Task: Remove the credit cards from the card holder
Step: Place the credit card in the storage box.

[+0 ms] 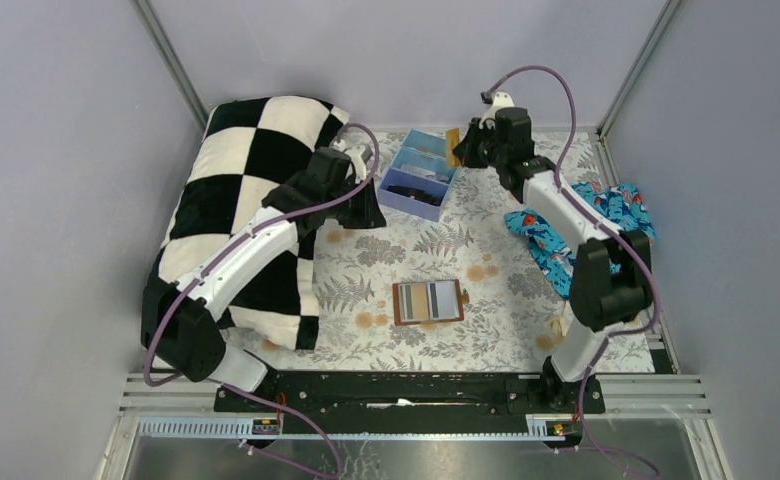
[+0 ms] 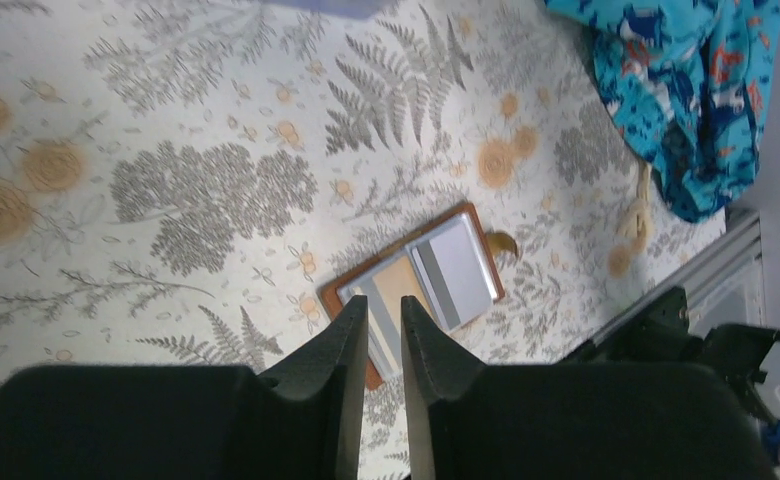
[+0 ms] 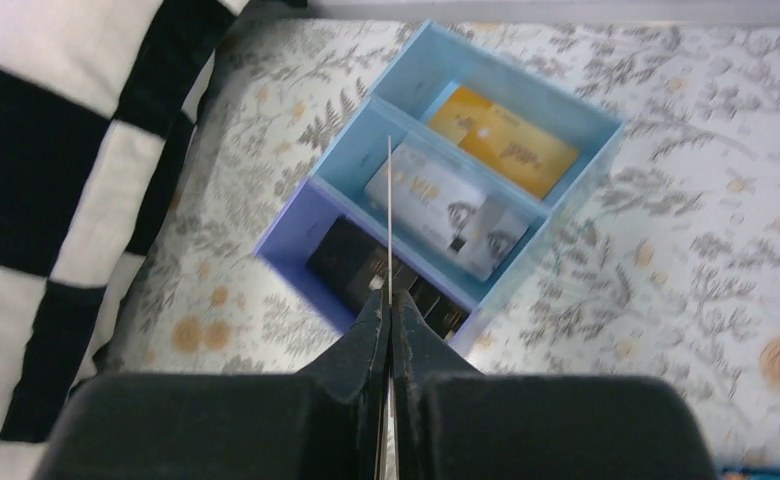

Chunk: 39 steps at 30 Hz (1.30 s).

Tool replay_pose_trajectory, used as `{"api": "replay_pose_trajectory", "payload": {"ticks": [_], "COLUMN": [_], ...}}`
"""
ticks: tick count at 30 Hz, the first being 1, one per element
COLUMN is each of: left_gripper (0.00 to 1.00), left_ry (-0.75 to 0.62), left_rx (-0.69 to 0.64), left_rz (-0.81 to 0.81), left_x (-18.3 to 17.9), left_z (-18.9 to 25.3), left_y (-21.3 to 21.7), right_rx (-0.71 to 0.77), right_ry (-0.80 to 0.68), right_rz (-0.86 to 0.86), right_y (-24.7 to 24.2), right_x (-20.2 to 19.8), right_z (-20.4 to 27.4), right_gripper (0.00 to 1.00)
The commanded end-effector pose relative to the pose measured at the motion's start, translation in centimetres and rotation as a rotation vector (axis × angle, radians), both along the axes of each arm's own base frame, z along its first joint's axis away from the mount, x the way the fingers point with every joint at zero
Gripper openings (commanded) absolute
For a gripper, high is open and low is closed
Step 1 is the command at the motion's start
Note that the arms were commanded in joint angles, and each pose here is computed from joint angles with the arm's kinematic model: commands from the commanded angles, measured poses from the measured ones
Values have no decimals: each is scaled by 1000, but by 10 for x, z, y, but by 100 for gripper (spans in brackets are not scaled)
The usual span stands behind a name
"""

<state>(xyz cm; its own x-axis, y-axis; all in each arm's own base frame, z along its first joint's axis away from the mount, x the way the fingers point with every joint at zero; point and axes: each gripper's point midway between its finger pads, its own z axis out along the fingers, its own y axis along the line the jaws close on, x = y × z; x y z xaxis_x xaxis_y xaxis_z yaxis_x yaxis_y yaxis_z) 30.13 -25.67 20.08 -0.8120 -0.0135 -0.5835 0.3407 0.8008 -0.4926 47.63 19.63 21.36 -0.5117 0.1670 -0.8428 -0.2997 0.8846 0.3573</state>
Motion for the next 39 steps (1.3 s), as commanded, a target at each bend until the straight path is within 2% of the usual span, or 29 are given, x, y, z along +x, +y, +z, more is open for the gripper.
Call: {"api": "replay_pose_trajectory", "payload": {"ticks": [1,4,9,14,18,29,39], "left_gripper": [23,23,26,29,31,32,31], "left_ry": [-61,-88,-192,-349,-424,-357,-346], "left_rx": [49,75,141,226,216,122,106], "left_rz": [92,123,178,256,315,256,265], "left_x": [35,51,74,93,100,128,146], "left_z": [17,18,17,21,27,27,23], "left_y": [12,15,31,56,66,55,80], "right_rx": [-5,-27,-41,-139,-200,-256,-299], "right_ry": [-88,-153,-321,-360,-385,-338,-217], "right_rz": [59,108,75,47,44,88,104], "right_y": [2,9,6,-1,-2,11,7], "right_x": [35,50,68,93,112,148,135], "right_z": [33,34,39,31,27,-22,-78], "right_gripper": [0,0,0,0,0,0,0]}}
